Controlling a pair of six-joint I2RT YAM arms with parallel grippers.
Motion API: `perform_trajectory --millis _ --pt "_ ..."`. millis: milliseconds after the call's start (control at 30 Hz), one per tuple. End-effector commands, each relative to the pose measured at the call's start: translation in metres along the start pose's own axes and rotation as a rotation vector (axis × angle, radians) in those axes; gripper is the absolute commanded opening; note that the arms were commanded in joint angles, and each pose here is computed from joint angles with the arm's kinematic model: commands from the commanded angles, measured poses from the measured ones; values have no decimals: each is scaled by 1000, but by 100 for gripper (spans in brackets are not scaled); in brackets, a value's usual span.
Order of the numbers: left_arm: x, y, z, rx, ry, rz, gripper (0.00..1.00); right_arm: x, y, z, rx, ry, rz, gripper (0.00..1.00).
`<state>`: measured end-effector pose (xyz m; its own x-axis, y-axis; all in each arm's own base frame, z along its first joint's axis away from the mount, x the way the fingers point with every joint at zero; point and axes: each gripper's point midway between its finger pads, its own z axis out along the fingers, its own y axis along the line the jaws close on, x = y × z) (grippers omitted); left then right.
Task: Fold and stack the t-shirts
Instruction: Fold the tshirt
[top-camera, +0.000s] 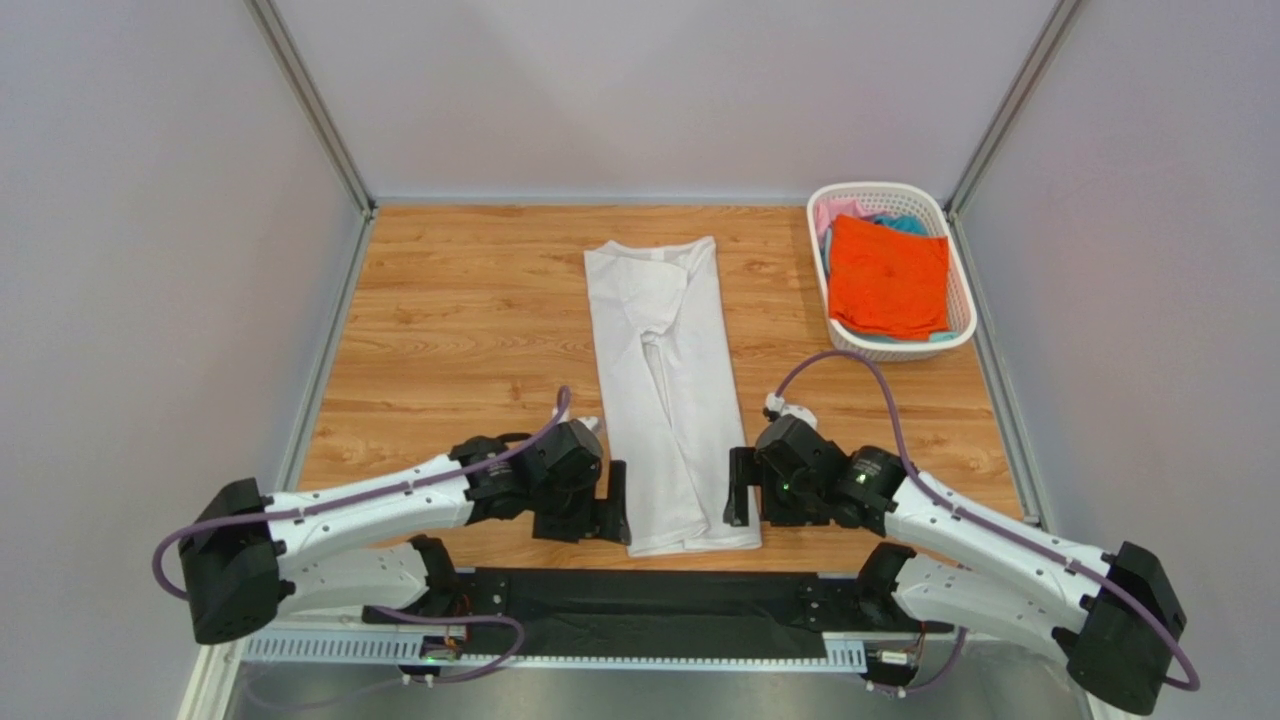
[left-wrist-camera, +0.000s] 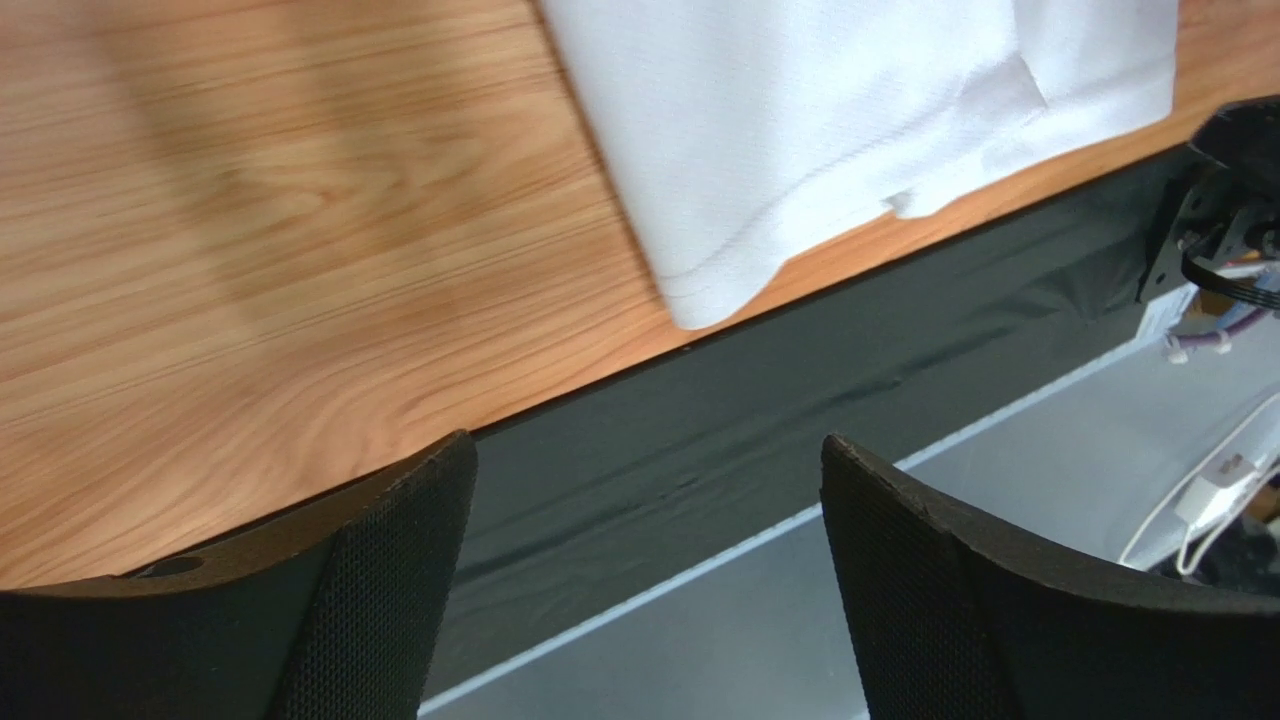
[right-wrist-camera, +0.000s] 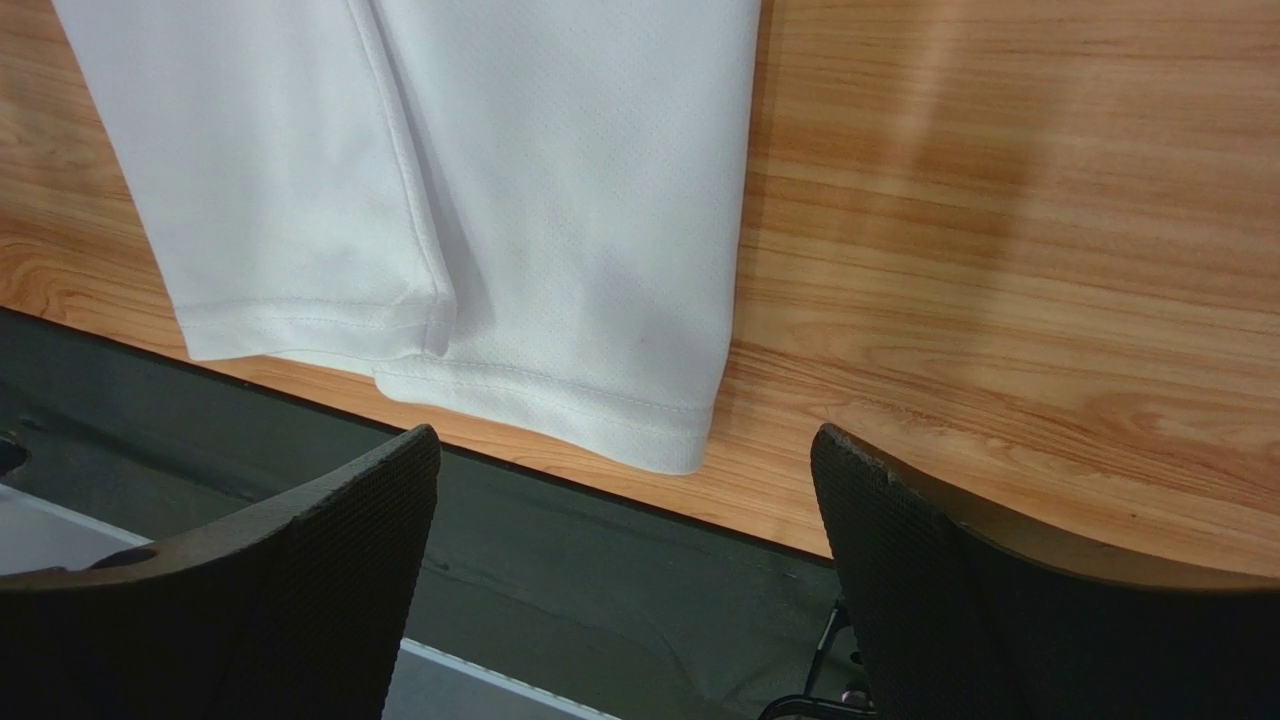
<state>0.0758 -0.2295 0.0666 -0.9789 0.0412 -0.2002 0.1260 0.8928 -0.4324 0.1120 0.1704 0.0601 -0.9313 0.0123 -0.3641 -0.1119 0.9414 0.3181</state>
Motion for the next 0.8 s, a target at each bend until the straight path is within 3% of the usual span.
perform_trajectory --millis 0,167,367,700,767 --pt "-5 -40 13 123 0 -22 90 7 -2 4 1 22 38 95" --pt "5 -47 43 104 69 -15 82 13 -6 8 4 37 46 91" --pt "6 -48 59 62 102 -20 59 24 -4 14 -31 76 51 82" --pt "19 -18 61 -47 110 -68 5 32 -4 27 -31 110 38 70" --pt "21 -16 60 -45 112 -76 0 33 -3 28 -35 121 35 64"
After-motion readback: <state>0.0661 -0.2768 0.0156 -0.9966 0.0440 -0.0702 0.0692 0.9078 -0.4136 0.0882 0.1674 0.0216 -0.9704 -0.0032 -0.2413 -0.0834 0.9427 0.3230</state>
